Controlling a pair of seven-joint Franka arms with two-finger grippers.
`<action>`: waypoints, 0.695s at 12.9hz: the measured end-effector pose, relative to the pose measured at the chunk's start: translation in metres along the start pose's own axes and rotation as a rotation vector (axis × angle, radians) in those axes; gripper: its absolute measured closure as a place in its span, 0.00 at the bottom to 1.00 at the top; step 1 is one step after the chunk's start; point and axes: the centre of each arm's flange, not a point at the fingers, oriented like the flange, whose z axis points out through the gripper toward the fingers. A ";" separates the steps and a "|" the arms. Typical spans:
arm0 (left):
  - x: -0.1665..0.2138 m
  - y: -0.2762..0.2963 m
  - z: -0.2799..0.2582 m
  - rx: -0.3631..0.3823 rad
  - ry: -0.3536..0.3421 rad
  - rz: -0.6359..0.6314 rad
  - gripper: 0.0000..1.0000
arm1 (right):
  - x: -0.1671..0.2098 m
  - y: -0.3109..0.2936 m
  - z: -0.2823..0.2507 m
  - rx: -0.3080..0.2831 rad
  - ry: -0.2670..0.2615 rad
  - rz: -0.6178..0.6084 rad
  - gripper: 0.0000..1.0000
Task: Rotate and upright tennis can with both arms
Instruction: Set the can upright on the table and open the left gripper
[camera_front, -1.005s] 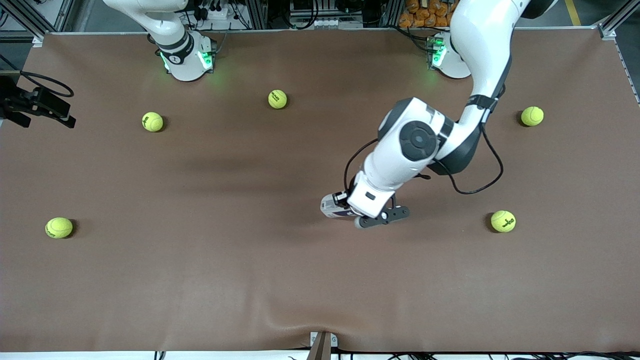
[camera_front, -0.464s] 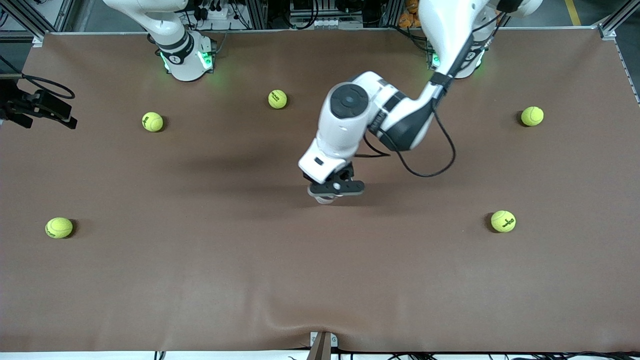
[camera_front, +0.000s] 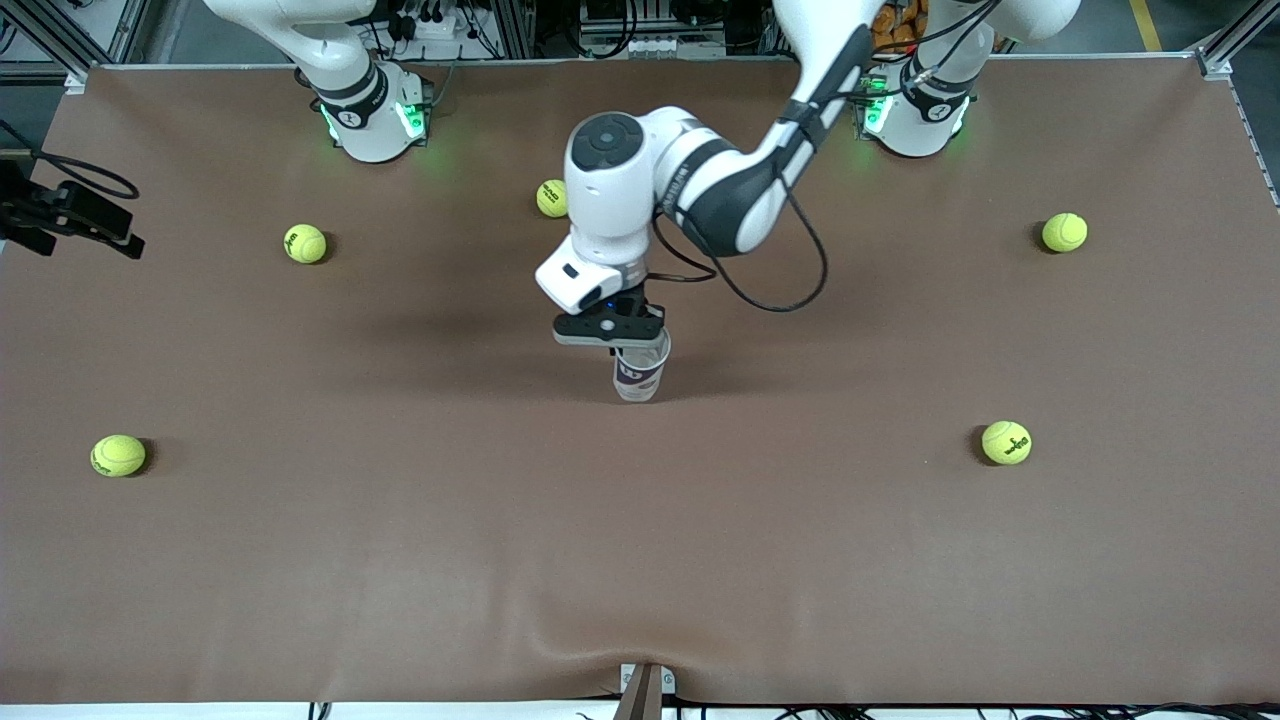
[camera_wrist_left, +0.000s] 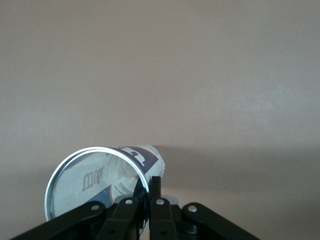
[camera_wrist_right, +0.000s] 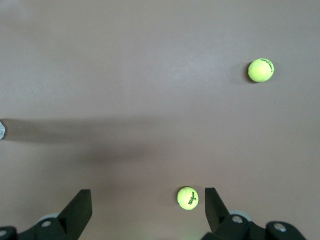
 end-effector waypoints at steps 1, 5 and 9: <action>-0.005 0.006 0.004 0.008 0.017 0.021 0.95 | 0.000 0.005 0.000 0.001 0.001 0.008 0.00; -0.008 0.013 0.010 0.001 0.038 0.040 0.80 | 0.000 0.012 -0.001 0.001 0.001 0.019 0.00; 0.004 0.008 0.001 -0.007 0.066 0.025 0.34 | -0.002 0.027 -0.003 0.002 -0.003 -0.016 0.00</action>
